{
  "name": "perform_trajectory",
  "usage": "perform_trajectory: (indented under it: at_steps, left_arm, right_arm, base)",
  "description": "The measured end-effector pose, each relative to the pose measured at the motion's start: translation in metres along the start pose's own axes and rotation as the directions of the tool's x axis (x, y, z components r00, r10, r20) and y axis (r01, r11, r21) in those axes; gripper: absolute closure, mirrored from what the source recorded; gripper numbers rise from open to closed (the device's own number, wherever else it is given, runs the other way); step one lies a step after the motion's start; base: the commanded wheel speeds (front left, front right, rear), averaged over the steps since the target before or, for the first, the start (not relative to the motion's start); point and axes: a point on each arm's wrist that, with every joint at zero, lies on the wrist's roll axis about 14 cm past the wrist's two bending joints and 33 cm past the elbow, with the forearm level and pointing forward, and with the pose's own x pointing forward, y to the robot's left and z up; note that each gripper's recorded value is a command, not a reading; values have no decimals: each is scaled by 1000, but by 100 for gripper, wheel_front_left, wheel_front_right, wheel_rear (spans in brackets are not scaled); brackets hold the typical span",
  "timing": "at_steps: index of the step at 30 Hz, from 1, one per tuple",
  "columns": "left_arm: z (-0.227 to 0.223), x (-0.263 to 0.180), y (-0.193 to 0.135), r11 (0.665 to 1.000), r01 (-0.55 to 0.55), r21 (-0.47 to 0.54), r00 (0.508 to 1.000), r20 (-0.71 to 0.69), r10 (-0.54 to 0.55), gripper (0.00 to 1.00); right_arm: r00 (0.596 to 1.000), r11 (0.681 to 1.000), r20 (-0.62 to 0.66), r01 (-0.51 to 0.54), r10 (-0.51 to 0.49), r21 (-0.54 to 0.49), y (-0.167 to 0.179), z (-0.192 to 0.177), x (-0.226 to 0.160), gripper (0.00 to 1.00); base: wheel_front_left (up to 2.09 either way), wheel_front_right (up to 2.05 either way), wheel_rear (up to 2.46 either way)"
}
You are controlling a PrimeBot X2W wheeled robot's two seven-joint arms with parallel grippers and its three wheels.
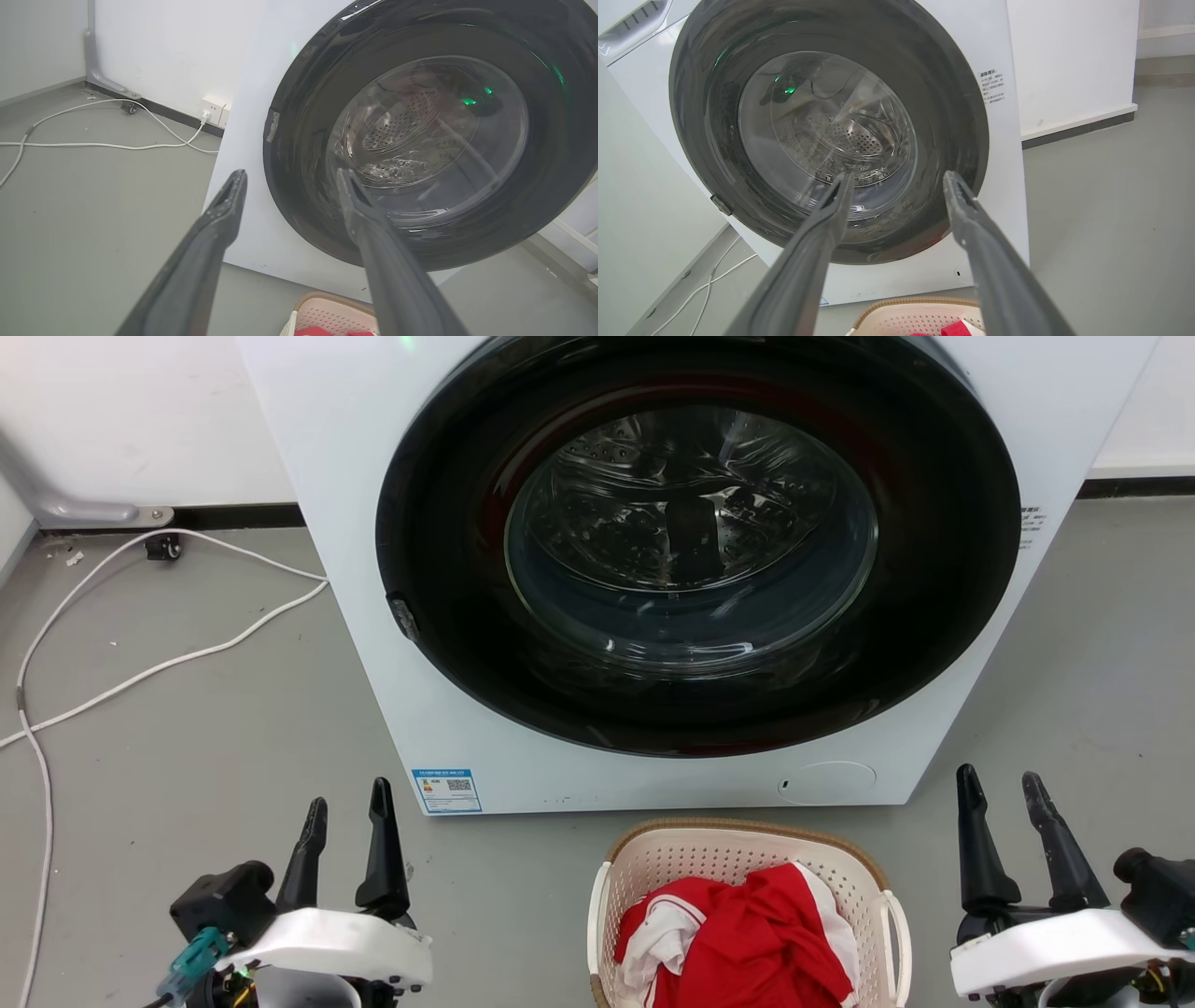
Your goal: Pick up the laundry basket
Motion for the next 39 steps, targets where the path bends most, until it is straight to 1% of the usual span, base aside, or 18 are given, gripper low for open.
perform_trajectory:
  at_steps: [17,31,39]
  left_arm:
    - [-3,-4,-5,987,21,158,1000,13,-23,0]
    - [-5,-9,-9,962,40,269,998,26,-49,0]
    - [-4,-12,-10,948,46,314,997,36,-61,0]
  right_arm:
    - [999,988,36,-13,19,-154,0,9,-4,0]
    - [996,969,66,-44,61,-243,10,16,-6,0]
    - [994,958,77,-50,74,-282,12,18,-9,0]
  base:
    - [0,0,0]
    - [0,0,0]
    - [0,0,0]
